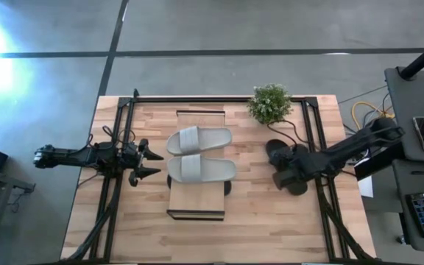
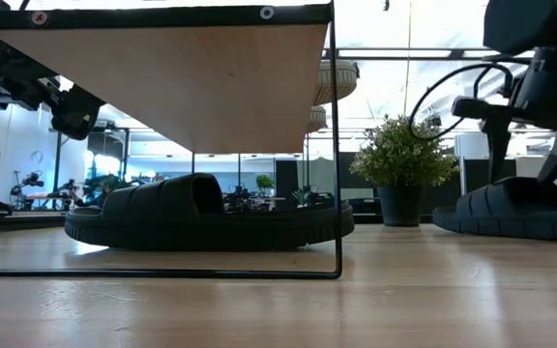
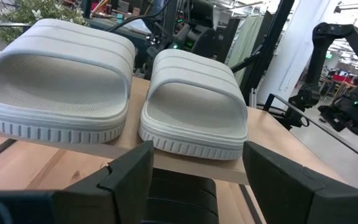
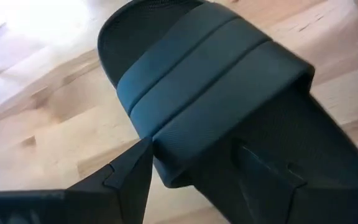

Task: Pick and place slides into the shelf
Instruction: Move the black slide under the shelf

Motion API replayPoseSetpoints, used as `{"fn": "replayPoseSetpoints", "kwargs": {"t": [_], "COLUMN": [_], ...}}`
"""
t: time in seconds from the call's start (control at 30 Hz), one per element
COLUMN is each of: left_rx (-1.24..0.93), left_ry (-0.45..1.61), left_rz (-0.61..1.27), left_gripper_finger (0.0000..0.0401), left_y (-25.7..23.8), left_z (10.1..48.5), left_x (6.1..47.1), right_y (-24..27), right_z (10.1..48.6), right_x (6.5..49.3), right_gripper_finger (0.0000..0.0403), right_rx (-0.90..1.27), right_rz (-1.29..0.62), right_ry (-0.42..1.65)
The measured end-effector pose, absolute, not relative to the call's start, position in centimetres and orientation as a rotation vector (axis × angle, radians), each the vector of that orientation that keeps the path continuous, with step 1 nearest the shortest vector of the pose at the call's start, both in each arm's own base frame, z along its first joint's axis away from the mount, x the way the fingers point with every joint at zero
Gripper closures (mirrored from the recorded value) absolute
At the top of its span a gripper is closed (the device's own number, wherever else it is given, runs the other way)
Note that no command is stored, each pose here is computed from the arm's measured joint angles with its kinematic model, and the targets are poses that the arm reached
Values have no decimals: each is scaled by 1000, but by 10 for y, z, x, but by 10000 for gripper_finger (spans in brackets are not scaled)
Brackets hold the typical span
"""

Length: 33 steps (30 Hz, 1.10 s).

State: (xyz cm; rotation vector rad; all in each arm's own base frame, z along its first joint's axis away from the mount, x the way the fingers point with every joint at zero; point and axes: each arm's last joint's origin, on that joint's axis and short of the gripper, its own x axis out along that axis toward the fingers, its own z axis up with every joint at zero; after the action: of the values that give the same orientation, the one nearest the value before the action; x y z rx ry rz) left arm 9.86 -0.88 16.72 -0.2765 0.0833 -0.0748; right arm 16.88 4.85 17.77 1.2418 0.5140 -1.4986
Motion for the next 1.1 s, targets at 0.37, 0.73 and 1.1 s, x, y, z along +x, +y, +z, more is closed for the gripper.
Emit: {"fn": "replayPoseSetpoints", "kwargs": {"t": [0.37,0.73,1.1], "left_rx": [-277,-277,-277], "left_ry": [84,84,84], "left_rz": [-75,-75,-75], "left_gripper_finger": [168,168,168], "left_y": [-9,-9,-9], "left_z": [167,167,167], "left_x": [99,99,99], "right_y": [40,38,54], "right_z": [170,166,171], "right_x": [170,171,195], "right_gripper_finger": [216,371,390], "right_rx": [1176,1105,1157], "right_rz": [-1547,-1478,-1185], "right_ry": [440,430,439]}}
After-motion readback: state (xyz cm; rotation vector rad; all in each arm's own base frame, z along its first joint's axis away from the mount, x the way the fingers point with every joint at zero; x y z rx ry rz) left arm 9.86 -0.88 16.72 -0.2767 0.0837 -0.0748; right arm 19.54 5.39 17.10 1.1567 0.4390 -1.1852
